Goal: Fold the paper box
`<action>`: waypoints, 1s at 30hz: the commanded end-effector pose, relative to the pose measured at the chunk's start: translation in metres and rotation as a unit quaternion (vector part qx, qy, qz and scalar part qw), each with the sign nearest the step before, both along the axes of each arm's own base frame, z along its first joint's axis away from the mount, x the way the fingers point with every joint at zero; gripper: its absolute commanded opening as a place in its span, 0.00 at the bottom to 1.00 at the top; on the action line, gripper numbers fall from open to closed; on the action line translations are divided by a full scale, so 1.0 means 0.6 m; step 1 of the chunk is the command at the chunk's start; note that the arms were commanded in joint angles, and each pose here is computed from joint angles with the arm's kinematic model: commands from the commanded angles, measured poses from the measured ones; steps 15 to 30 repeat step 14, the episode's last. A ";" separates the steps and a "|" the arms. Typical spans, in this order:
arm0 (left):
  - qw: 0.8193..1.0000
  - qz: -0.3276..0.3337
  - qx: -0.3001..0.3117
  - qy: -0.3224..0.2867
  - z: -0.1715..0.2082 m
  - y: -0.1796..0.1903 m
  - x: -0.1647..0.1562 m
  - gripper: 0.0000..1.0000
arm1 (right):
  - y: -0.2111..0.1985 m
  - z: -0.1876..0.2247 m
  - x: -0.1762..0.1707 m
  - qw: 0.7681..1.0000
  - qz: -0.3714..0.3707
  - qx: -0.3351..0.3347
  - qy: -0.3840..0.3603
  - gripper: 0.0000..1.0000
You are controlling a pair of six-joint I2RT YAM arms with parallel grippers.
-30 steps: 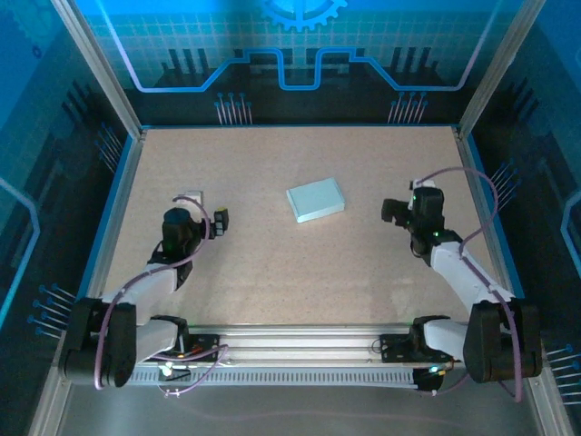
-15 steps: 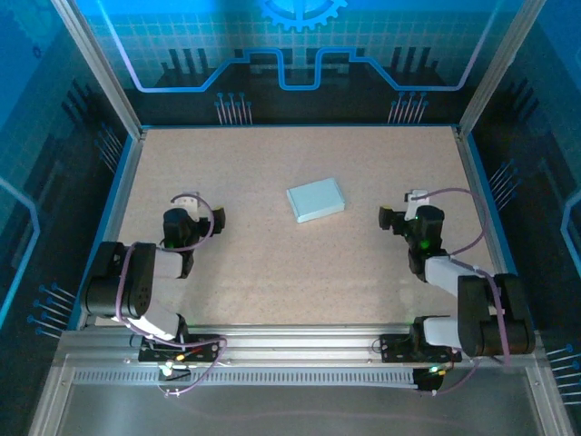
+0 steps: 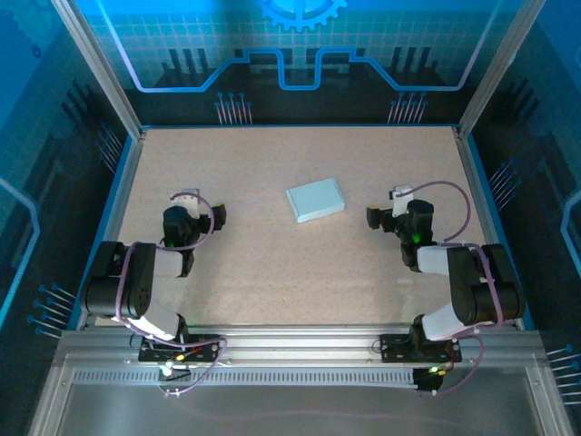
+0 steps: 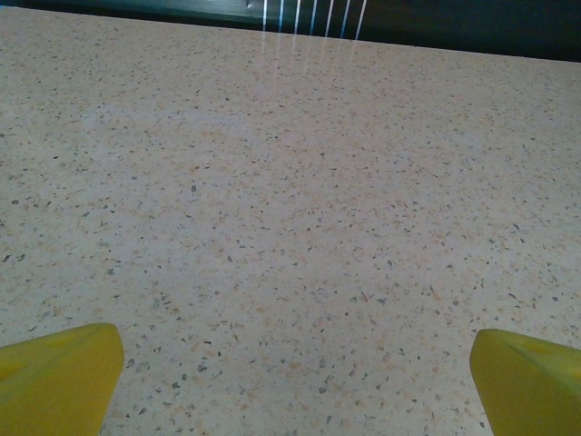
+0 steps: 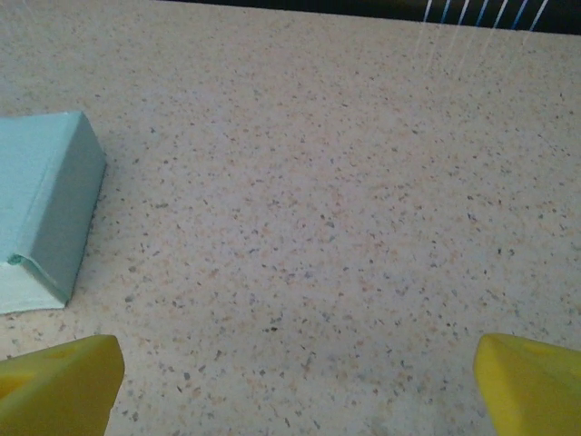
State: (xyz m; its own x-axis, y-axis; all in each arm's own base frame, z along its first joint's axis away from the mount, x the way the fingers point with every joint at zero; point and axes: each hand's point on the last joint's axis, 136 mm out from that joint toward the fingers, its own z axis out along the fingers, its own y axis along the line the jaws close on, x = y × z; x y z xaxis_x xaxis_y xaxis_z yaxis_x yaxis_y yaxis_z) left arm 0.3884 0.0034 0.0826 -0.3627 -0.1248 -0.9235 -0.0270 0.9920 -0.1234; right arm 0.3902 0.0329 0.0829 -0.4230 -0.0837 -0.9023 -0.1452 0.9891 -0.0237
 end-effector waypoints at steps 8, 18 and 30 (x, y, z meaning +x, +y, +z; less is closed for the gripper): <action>1.000 -0.009 0.010 -0.020 0.021 -0.009 0.016 0.99 | 0.001 0.018 0.011 1.000 0.006 -0.003 -0.020 1.00; 1.000 -0.011 0.009 -0.021 0.023 -0.010 0.016 0.99 | 0.000 0.018 0.011 1.000 0.005 -0.003 -0.020 1.00; 1.000 -0.011 0.009 -0.021 0.023 -0.010 0.016 0.99 | 0.000 0.018 0.011 1.000 0.005 -0.003 -0.020 1.00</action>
